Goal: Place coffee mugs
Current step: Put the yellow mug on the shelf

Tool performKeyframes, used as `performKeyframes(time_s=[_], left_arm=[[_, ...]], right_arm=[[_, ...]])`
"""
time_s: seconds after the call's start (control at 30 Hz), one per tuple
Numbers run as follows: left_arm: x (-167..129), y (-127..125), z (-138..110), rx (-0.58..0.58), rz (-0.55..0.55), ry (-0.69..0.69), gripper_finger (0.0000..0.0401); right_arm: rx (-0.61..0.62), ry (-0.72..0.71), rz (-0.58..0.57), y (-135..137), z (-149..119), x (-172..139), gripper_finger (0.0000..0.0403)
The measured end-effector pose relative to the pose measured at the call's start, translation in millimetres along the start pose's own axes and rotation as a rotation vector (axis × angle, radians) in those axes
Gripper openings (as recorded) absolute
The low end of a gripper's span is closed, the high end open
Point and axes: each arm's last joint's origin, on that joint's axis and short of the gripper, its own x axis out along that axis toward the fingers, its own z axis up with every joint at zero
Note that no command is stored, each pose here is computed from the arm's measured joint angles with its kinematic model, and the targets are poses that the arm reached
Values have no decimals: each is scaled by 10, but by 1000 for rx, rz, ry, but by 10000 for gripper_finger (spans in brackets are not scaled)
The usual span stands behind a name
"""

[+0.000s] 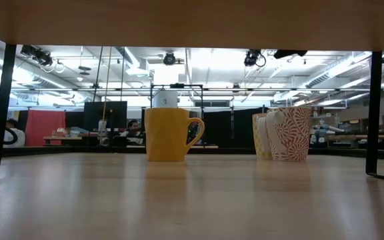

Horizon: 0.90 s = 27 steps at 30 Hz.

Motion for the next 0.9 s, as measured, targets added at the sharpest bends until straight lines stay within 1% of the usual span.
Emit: performKeyframes(time_s=[0.13,0.33,0.47,0.6,0.9], left_arm=[[-128,58,22,-2,-34,-30,128],[-316,175,174,83,-57,-163,128],[-411,269,365,120,-47,-239,128],[-442,354,593,126,-12,-291,128],[-430,556,1089,129,33,-275,128]], right_arm=[[0,0,0,0,0,0,162],[0,0,0,0,0,0,162],[0,0,0,0,0,0,163],[1,0,0,-1,0,0,162],[0,0,0,0,0,0,162]])
